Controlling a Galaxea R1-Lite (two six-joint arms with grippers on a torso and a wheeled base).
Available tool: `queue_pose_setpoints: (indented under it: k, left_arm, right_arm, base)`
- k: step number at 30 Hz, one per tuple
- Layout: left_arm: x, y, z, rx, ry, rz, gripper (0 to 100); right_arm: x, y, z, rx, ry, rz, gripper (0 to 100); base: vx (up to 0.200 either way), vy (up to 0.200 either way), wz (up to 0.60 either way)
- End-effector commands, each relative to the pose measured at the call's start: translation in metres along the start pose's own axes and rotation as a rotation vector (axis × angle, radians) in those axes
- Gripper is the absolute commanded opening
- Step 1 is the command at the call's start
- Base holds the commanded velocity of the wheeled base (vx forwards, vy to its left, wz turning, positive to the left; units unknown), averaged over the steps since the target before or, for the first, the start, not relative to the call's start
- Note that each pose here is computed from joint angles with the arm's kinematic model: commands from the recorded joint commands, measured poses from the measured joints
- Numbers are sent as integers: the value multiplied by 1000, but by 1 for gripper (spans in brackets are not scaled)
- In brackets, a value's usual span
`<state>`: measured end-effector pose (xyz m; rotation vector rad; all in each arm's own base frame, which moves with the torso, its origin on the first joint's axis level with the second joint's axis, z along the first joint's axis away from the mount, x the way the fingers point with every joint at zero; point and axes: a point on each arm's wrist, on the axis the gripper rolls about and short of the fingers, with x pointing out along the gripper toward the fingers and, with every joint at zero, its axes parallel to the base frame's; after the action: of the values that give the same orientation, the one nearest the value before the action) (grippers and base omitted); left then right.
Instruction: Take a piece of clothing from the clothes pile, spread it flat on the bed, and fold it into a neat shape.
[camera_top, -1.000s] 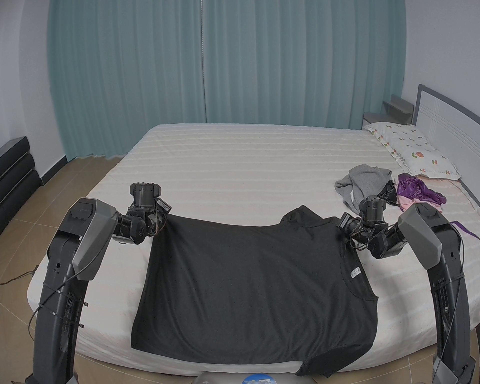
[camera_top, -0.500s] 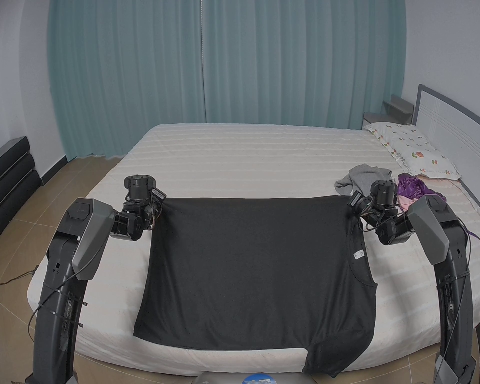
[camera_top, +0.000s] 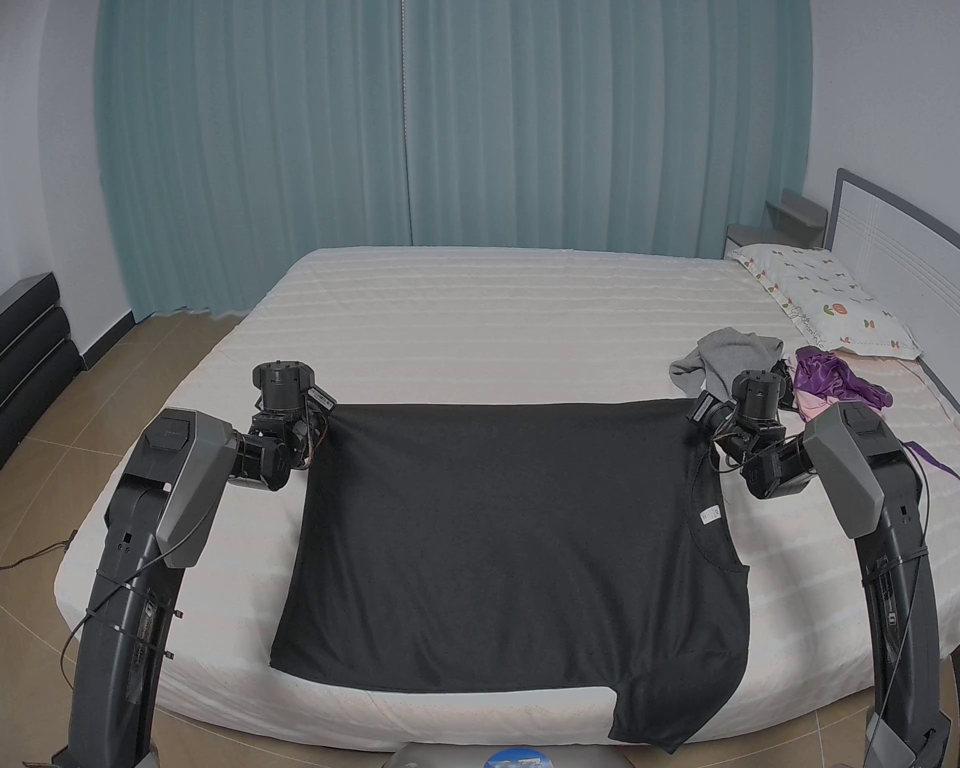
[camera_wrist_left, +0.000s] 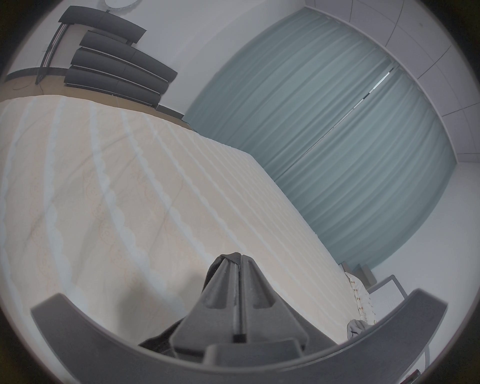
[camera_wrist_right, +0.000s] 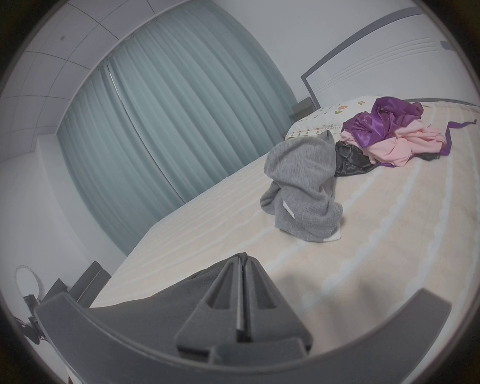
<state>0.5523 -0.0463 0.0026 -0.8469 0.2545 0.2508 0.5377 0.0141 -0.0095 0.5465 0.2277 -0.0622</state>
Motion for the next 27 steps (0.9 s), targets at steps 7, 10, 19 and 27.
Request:
queue_pose_setpoints:
  k: [7,10,19,27]
  left_arm:
    - [8,17,-16,24,55,12,0]
    - [9,21,-20,36,60,19,0]
    - [9,22,-23,46,77,24,0]
    - [8,19,-19,41,69,20,100]
  right_arm:
    - [13,-15,-42,-7,51,-19,0]
    - [14,-20,-48,-7,63,-26,0]
    - [14,-19,-56,-9,76,-28,100]
    - [-5,-9,-26,8,60,-52,100]
  base:
    - [0,0,0]
    - [0,0,0]
    - [0,0,0]
    - [0,0,0]
